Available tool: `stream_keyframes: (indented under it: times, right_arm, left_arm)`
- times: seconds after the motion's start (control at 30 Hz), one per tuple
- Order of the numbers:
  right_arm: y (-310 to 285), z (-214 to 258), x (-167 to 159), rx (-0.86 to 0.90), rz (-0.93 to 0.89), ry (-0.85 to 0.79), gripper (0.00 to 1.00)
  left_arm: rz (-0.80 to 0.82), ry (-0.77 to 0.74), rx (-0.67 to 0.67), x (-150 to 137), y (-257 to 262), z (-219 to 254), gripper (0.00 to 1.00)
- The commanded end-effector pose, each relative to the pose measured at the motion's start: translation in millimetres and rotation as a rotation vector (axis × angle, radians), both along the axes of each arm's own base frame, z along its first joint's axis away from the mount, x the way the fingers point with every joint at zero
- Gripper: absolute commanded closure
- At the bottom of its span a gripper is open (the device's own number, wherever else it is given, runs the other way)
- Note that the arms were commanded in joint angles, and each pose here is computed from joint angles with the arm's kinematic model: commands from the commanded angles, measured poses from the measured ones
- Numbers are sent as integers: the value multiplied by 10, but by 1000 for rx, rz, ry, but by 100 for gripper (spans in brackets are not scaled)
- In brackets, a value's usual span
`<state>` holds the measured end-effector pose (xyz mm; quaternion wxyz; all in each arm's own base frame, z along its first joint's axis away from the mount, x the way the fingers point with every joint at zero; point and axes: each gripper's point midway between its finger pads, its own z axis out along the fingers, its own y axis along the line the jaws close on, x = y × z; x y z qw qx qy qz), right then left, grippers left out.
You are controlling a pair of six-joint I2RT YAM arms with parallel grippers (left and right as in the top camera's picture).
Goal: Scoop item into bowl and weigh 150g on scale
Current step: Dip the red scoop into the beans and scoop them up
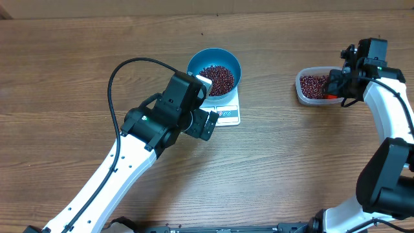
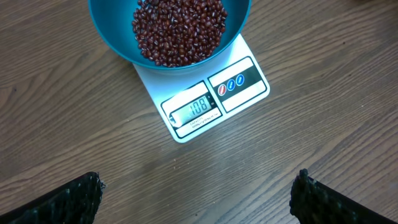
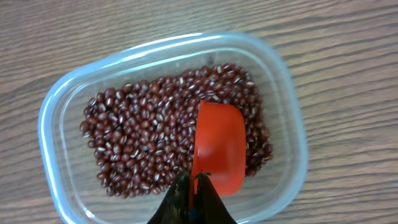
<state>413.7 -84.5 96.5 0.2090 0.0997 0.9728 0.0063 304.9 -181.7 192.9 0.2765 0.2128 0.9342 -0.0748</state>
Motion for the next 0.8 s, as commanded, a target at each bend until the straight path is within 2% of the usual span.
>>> stream_keyframes:
  times: [0.0, 0.77]
  right_arm:
    - [113, -87, -22, 64, 28, 23, 96]
    - [462, -63, -40, 259, 94, 16, 96]
  left_arm:
    - [-22, -8, 5, 18, -26, 20, 1]
    - [-22, -8, 5, 18, -26, 20, 1]
